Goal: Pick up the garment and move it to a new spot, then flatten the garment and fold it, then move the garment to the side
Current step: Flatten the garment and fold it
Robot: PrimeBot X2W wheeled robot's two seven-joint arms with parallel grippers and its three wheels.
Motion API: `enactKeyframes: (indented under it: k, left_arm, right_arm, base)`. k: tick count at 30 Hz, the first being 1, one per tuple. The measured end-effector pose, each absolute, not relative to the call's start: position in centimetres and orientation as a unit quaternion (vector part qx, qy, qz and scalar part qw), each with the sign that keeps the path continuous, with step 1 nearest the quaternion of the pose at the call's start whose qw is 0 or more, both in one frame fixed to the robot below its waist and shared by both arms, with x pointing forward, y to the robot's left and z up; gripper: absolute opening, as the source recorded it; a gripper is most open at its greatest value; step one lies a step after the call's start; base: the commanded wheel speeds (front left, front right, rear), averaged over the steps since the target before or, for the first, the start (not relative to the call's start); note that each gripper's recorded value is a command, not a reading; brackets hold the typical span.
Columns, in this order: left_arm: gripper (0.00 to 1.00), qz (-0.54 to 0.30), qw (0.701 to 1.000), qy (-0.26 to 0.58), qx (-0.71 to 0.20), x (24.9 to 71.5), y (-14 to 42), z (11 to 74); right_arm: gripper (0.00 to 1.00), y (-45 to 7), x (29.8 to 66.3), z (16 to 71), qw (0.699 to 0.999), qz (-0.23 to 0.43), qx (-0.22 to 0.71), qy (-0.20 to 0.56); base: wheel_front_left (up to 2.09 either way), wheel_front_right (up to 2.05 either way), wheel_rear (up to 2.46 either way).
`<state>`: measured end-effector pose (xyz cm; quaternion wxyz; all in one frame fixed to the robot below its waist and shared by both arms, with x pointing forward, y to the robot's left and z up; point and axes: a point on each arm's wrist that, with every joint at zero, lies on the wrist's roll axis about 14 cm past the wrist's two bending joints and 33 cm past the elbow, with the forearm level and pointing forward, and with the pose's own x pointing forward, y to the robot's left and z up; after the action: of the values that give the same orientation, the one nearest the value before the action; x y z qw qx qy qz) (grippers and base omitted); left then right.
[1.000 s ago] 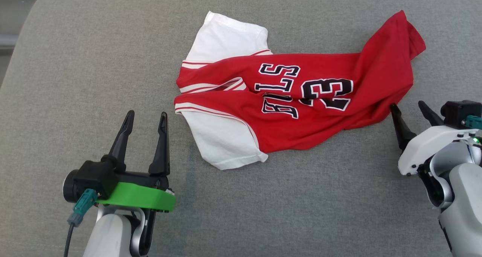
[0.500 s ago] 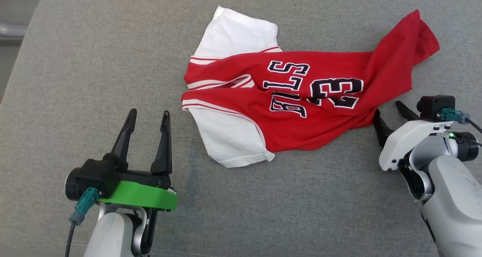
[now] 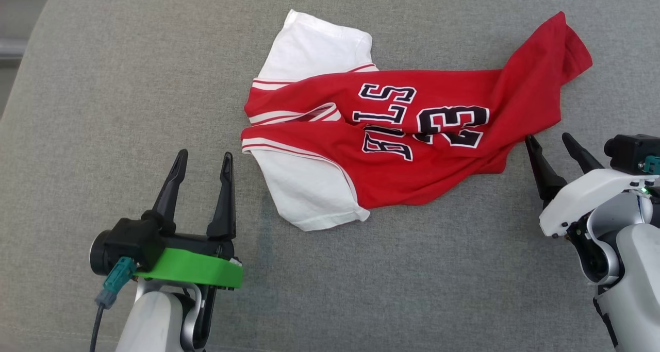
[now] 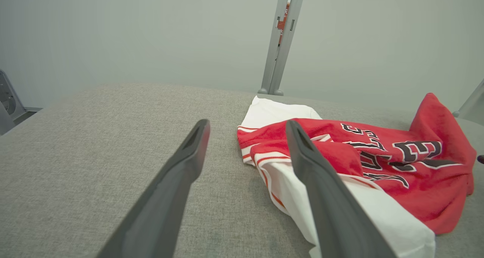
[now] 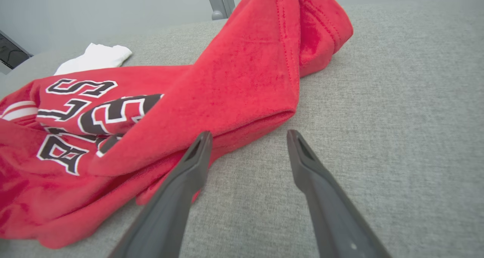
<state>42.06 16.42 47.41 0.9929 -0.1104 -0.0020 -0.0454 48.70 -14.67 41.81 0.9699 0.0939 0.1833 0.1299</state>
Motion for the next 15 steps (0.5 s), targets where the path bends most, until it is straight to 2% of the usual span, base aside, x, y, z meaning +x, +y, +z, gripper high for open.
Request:
enactKeyframes:
  k: [6, 15]
  left_arm:
    - [1.00, -0.050, 0.993, 0.002, -0.111, 42.1, 16.1, 47.2]
    - [1.00, -0.036, 0.993, 0.004, -0.109, 41.8, 17.0, 47.0]
  right_arm:
    - [1.00, -13.9, 49.1, 41.8, 0.967, 0.132, 0.095, 0.198]
    - [1.00, -12.5, 50.0, 39.0, 0.955, 0.137, 0.074, 0.253]
  base:
    - [0.00, 0.00, 0.00]
    - [0.00, 0.00, 0.00]
